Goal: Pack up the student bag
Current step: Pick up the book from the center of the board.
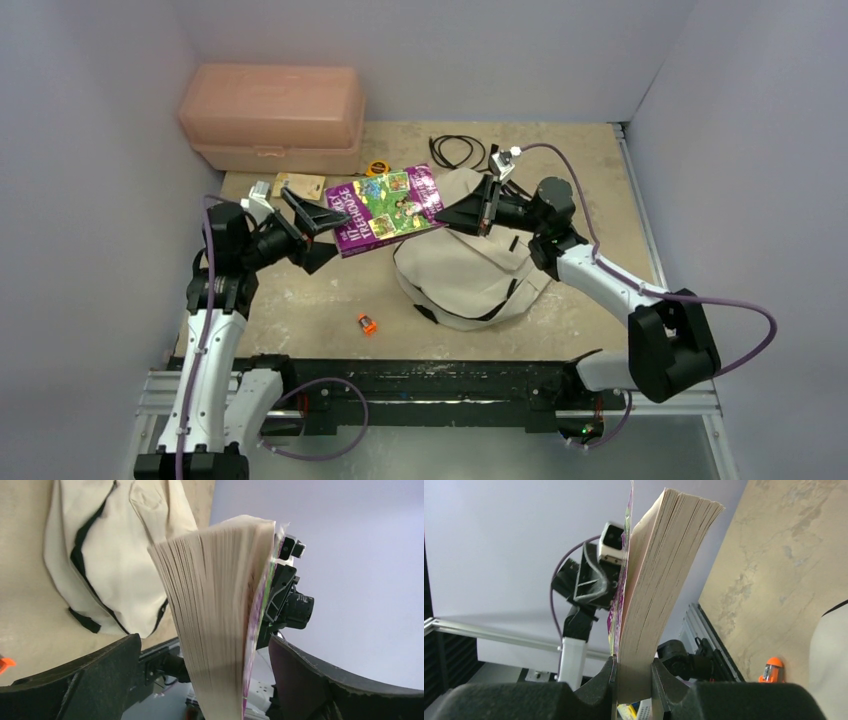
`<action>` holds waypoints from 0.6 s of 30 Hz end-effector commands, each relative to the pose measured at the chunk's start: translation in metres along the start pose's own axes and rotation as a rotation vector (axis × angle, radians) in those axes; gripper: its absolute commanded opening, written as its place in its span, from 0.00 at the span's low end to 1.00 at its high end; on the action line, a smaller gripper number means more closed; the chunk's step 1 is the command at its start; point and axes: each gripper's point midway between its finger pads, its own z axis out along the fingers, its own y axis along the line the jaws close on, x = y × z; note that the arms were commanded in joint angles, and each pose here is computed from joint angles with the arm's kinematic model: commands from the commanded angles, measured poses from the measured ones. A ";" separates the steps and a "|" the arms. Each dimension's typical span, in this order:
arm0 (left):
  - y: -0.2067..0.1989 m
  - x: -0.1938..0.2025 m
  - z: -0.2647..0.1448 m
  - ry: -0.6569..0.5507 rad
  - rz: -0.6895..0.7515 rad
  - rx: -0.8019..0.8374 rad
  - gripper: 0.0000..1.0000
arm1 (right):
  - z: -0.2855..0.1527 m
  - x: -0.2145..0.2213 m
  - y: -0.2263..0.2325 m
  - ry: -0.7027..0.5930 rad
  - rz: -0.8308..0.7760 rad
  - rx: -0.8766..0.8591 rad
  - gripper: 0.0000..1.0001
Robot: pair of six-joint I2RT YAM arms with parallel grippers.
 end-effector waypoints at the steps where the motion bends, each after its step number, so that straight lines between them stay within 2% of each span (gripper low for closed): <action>1: -0.034 0.007 0.010 0.076 -0.065 0.145 1.00 | -0.006 0.006 0.034 0.031 -0.064 -0.080 0.00; 4: -0.041 0.015 0.014 0.100 -0.058 0.175 0.96 | -0.007 0.007 0.039 0.034 -0.060 -0.098 0.00; 7: -0.042 0.018 0.013 0.089 -0.040 0.181 0.80 | -0.008 0.009 0.038 0.045 -0.055 -0.098 0.00; 9: -0.040 0.018 0.010 0.066 -0.028 0.174 0.63 | -0.008 0.011 0.035 0.052 -0.049 -0.092 0.00; 14: -0.029 0.017 0.004 0.009 0.018 0.130 0.44 | -0.008 0.013 0.022 0.058 -0.041 -0.052 0.00; 16: -0.025 0.018 0.004 0.011 0.024 0.116 0.41 | -0.008 0.014 0.019 0.067 -0.043 -0.038 0.00; 18: -0.023 0.019 0.006 0.022 0.029 0.116 0.42 | -0.007 0.015 0.017 0.085 -0.055 -0.016 0.00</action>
